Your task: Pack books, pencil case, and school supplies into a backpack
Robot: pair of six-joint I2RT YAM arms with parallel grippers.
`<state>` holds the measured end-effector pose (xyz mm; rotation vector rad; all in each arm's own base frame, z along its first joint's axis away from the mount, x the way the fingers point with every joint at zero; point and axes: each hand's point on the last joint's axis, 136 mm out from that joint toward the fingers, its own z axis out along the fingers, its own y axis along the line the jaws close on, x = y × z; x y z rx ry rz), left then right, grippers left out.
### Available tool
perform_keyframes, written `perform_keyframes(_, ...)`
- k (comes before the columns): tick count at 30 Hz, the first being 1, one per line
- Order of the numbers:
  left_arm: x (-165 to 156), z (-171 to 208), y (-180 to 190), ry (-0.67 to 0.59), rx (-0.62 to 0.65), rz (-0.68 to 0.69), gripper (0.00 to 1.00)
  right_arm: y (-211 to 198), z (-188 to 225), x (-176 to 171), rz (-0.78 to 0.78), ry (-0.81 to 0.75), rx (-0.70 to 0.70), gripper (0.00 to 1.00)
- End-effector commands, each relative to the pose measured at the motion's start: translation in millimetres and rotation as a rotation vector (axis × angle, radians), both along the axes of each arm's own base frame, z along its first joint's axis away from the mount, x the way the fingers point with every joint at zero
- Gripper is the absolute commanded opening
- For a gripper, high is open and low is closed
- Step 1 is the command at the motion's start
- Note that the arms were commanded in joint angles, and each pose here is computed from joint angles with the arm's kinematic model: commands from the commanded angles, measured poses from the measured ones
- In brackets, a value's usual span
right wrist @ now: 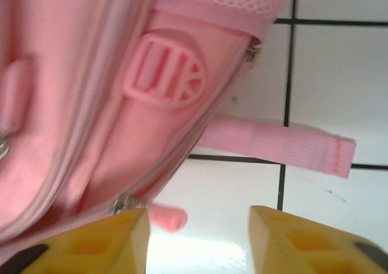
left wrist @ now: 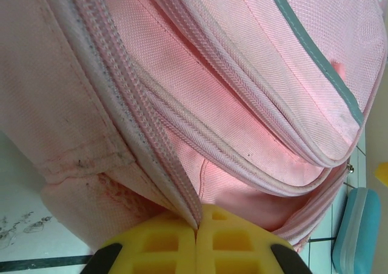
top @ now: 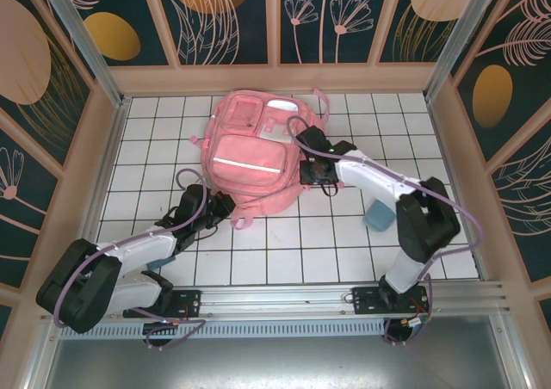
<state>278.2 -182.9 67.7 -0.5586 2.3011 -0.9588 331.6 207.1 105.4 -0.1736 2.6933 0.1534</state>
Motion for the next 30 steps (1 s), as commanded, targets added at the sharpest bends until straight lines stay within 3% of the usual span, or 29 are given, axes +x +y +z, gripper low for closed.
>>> perform_keyframes(1, 1, -4, 3, 0.01, 0.036, -0.002, 0.0, 9, 11, -9, 0.197, -0.023, 0.103, 0.52)
perform_keyframes(5, 2, -8, 12, 0.031, 0.071, 0.039, 0.0, 21, -1, -28, 0.381, 0.01, 0.158, 0.56)
perform_keyframes(12, 3, -13, 23, 0.056, 0.097, 0.103, 0.0, 40, -22, -16, 0.448, 0.021, 0.198, 0.54)
perform_keyframes(18, 2, -16, 21, 0.069, 0.1, 0.096, 0.0, 45, -27, 0, 0.476, 0.029, 0.23, 0.46)
perform_keyframes(22, 2, -15, 21, 0.067, 0.097, 0.096, 0.0, 39, -39, -2, 0.466, 0.061, 0.214, 0.32)
perform_keyframes(26, 1, -17, 23, 0.075, 0.103, 0.101, 0.0, 25, -45, -3, 0.428, 0.058, 0.158, 0.1)
perform_keyframes(30, 0, -19, 26, 0.083, 0.114, 0.115, 0.0, -8, -48, 15, 0.295, 0.012, 0.022, 0.0)
